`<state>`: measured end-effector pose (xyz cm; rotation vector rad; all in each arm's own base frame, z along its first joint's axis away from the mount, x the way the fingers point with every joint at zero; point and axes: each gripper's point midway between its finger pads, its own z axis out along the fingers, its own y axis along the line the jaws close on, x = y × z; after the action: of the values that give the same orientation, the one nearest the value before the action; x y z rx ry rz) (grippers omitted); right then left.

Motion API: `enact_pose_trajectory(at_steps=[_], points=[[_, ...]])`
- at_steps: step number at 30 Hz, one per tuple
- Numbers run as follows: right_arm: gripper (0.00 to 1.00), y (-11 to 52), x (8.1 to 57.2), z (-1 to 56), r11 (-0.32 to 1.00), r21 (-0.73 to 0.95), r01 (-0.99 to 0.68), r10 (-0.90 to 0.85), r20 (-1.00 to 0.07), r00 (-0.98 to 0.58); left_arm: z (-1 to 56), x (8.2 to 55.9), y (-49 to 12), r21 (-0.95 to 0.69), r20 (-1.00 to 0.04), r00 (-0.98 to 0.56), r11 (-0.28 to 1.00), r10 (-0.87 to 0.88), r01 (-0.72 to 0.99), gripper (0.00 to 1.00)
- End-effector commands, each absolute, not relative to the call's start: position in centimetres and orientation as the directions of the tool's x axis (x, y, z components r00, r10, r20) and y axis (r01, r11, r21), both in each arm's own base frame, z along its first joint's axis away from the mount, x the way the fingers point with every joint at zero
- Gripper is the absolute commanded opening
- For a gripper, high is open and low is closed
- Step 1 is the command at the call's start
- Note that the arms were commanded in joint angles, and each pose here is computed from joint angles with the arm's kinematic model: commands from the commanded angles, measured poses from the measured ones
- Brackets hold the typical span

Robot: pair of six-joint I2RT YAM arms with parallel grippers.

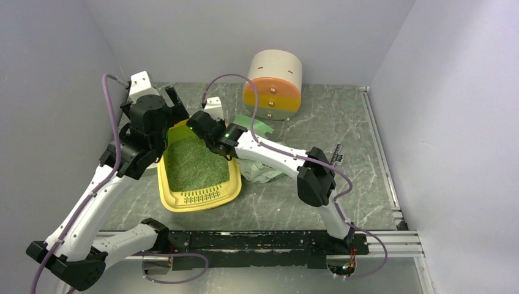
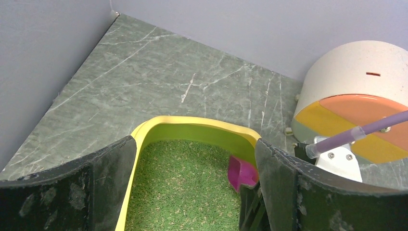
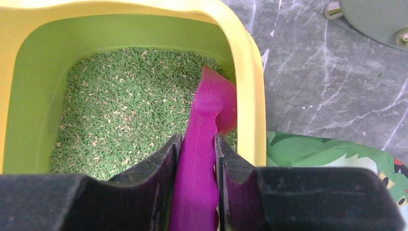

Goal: Fill the litter box with clean litter
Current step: Pour the cat litter into the litter box.

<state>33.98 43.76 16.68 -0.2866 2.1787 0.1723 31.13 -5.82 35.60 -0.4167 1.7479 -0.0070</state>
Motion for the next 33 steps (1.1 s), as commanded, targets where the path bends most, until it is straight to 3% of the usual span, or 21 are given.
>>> enact_pose_trajectory(at_steps=[1, 8, 13, 22, 33], points=[[0.00, 42.8, 34.2, 17.7, 0.970, 0.002, -0.243, -0.135, -0.827, -0.545, 36.1, 30.8, -5.5, -0.239, -0.949, -0.133, 0.928, -0.285, -0.285, 0.97], [0.00, 44.9, 32.7, 21.1, 0.924, 0.181, -0.337, -0.034, -0.838, -0.545, 36.7, 30.3, -4.6, -0.253, -0.950, -0.100, 0.916, -0.296, -0.310, 0.97], [0.00, 45.8, 31.6, 20.3, 0.891, 0.265, -0.368, 0.003, -0.815, -0.580, 36.9, 30.1, -4.5, -0.265, -0.948, -0.088, 0.914, -0.305, -0.308, 0.97], [0.00, 44.8, 32.1, 16.1, 0.935, 0.123, -0.334, -0.117, -0.779, -0.616, 36.7, 30.1, -4.8, -0.262, -0.949, -0.098, 0.920, -0.301, -0.291, 0.97], [0.00, 42.7, 33.4, 18.1, 0.954, -0.014, -0.300, -0.187, -0.811, -0.555, 36.5, 30.2, -5.1, -0.266, -0.947, -0.103, 0.923, -0.304, -0.278, 0.97]])
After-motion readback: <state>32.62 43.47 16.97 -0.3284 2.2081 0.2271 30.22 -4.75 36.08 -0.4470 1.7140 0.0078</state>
